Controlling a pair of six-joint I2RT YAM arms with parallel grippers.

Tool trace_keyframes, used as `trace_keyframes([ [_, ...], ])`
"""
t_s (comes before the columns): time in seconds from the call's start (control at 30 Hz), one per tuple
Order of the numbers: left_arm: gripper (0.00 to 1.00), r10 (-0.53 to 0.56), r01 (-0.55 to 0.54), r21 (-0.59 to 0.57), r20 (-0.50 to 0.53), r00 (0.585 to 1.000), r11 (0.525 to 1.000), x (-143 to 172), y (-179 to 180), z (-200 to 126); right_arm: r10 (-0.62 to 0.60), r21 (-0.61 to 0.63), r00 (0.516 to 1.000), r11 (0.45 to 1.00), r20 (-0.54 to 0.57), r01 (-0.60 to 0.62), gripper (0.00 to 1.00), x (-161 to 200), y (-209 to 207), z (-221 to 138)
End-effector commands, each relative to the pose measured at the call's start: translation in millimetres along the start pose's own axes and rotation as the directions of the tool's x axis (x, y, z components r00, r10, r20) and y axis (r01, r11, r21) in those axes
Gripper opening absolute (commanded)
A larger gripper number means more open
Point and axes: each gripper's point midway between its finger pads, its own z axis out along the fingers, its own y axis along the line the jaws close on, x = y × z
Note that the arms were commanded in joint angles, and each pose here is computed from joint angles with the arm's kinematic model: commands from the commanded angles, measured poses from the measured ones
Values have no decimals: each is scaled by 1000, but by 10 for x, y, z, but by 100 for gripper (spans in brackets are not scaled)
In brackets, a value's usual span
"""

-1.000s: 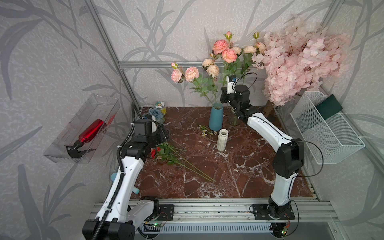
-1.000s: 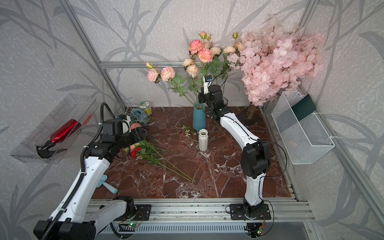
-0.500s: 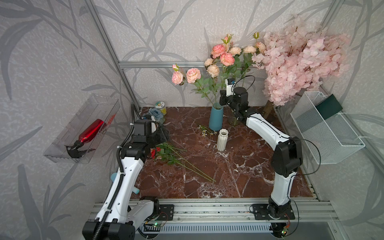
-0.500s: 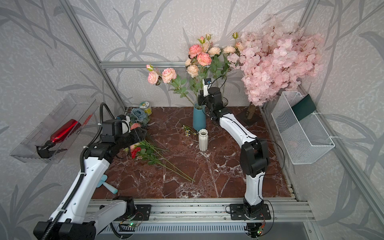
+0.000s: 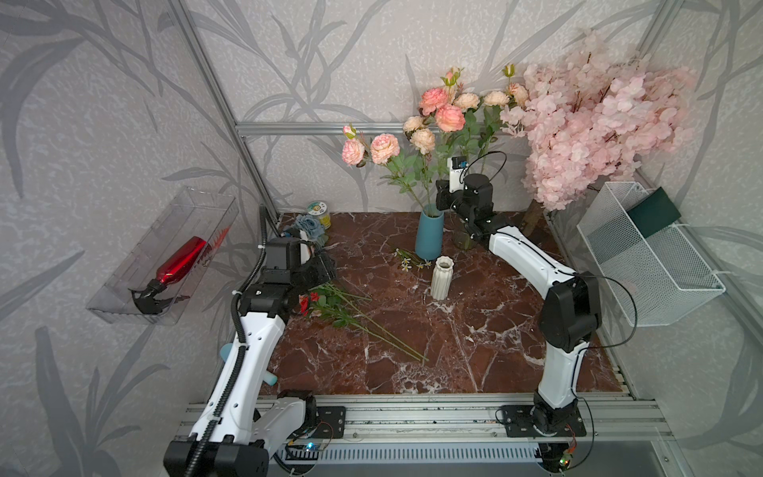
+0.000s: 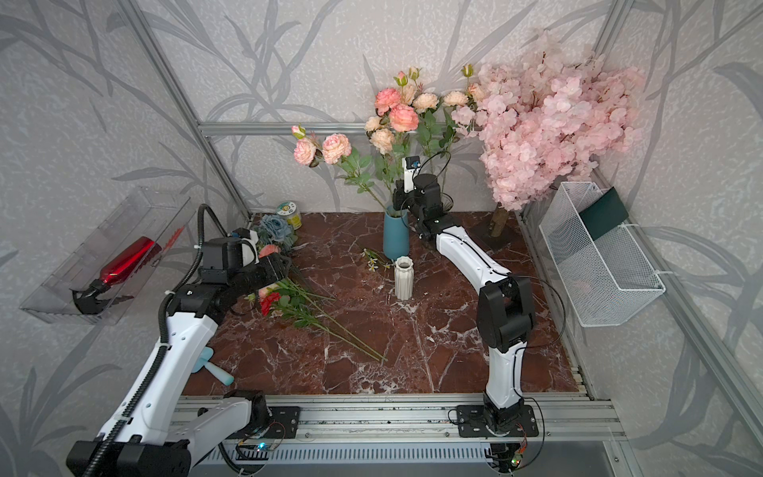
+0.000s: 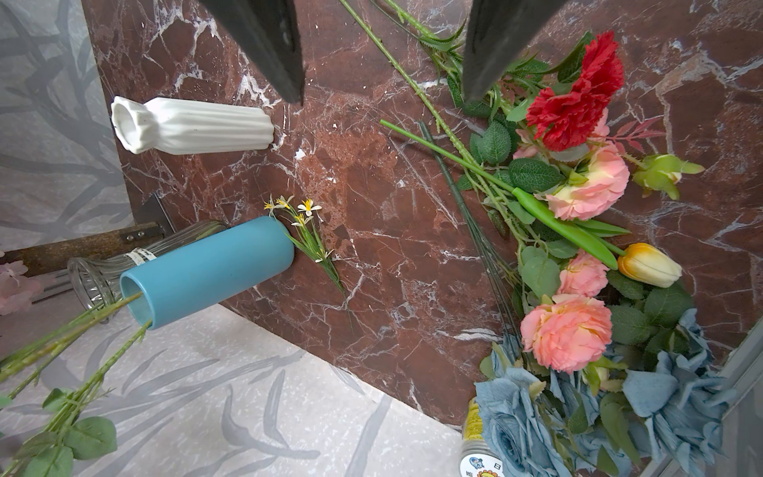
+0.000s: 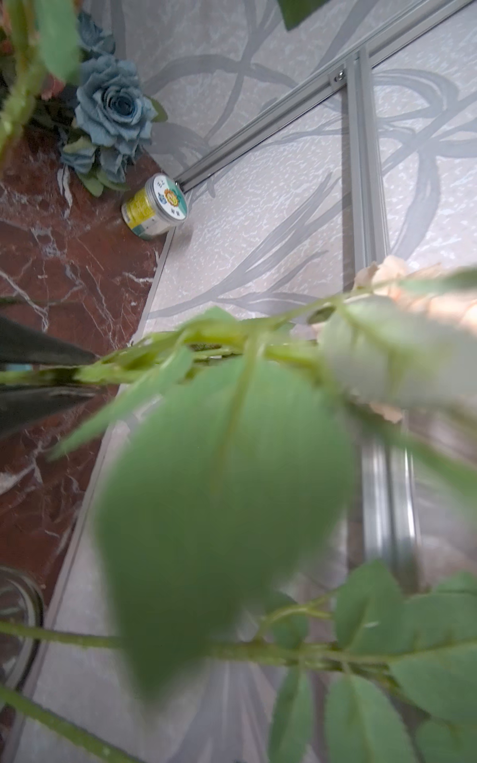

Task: Place the pink flowers into the vase
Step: Place the flower in the vase.

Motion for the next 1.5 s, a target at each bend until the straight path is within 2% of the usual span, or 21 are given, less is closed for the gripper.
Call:
trace_keyframes([
  [0.0,62,-2,2,-3,18,1000,1000,-14,21,-32,8,-19,998,1000,-57,-9,24,173,32,-54],
  [0.07,62,-3,3,-2,18,1000,1000,-19,20,-32,8,-22,999,1000,-47,-10,32,148,41,-101],
  [0.17,62,-4,4,-5,21,1000,1000,-25,28,-32,6,-29,999,1000,-35,-7,37,94,56,-172],
  [0.6,63,-11,12,-23,8,1000,1000,-13,73,15,-3,-45,1000,999,-2,3,45,-184,126,-545],
  [0.7,63,-20,19,-36,-10,1000,999,11,111,58,-1,9,1000,1000,-29,1,47,-195,58,-655],
  [0.73,63,-23,23,-42,-15,1000,999,12,123,73,-1,24,1000,1000,-19,1,48,-315,49,-789],
  [0.87,63,-23,22,-69,-12,1000,997,11,177,86,7,74,999,997,-38,-5,48,-322,12,-1055],
  [1.03,63,-36,33,-96,-22,999,995,24,225,106,26,167,996,986,-82,-12,49,-231,-53,-1427],
  [1.2,63,-76,72,-120,-23,997,990,-10,230,39,60,152,992,988,-113,-42,49,-54,76,-1785],
  [1.3,63,-130,122,-181,-35,991,976,1,304,3,66,131,988,990,-136,-48,49,95,206,-1968],
  [1.47,60,-250,220,-343,-48,967,913,160,553,-66,75,77,982,995,-171,-63,49,324,326,-2160],
])
